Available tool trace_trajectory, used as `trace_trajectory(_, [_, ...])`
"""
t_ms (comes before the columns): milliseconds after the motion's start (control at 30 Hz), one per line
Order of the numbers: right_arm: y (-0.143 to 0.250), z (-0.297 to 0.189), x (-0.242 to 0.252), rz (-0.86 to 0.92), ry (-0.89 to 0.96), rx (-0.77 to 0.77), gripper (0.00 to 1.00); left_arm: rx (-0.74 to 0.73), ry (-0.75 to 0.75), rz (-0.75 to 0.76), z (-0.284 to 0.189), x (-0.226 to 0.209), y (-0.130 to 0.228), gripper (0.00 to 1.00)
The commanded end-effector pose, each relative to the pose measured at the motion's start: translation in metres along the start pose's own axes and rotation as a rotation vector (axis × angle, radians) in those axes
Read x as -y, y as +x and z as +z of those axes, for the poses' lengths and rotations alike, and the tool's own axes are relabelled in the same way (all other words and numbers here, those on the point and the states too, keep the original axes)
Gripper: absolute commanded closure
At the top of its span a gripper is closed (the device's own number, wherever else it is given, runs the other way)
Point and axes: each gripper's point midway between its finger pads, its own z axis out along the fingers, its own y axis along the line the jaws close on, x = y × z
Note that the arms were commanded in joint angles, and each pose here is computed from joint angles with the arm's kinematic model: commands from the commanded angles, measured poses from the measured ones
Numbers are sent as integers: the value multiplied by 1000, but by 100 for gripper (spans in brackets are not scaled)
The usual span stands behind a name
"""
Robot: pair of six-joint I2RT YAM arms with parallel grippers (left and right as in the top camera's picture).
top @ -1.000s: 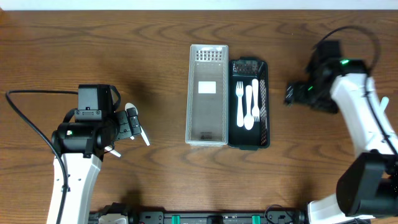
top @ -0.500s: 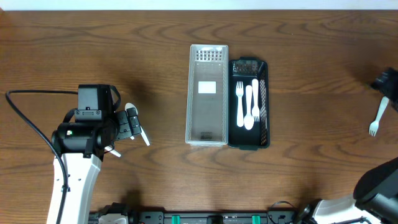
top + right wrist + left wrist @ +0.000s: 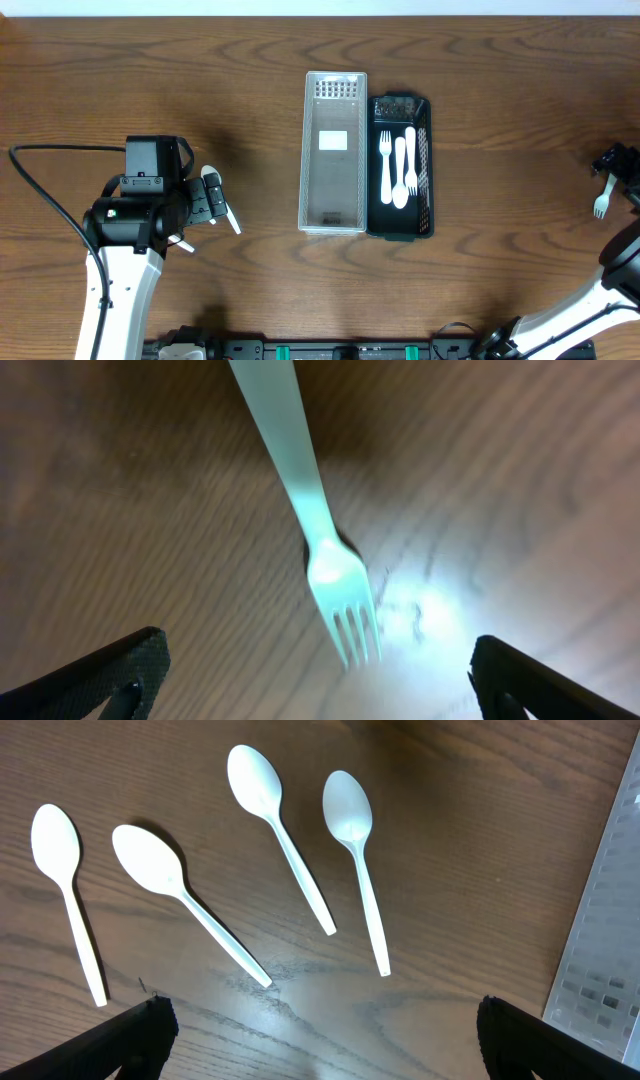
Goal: Pack container
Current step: 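Move the right gripper to the last white fork and grasp it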
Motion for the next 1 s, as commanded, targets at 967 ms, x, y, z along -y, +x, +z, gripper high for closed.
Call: trace_trajectory(967, [-7, 57, -13, -241, -63, -33, 35, 10, -3, -14, -3, -1, -3, 2])
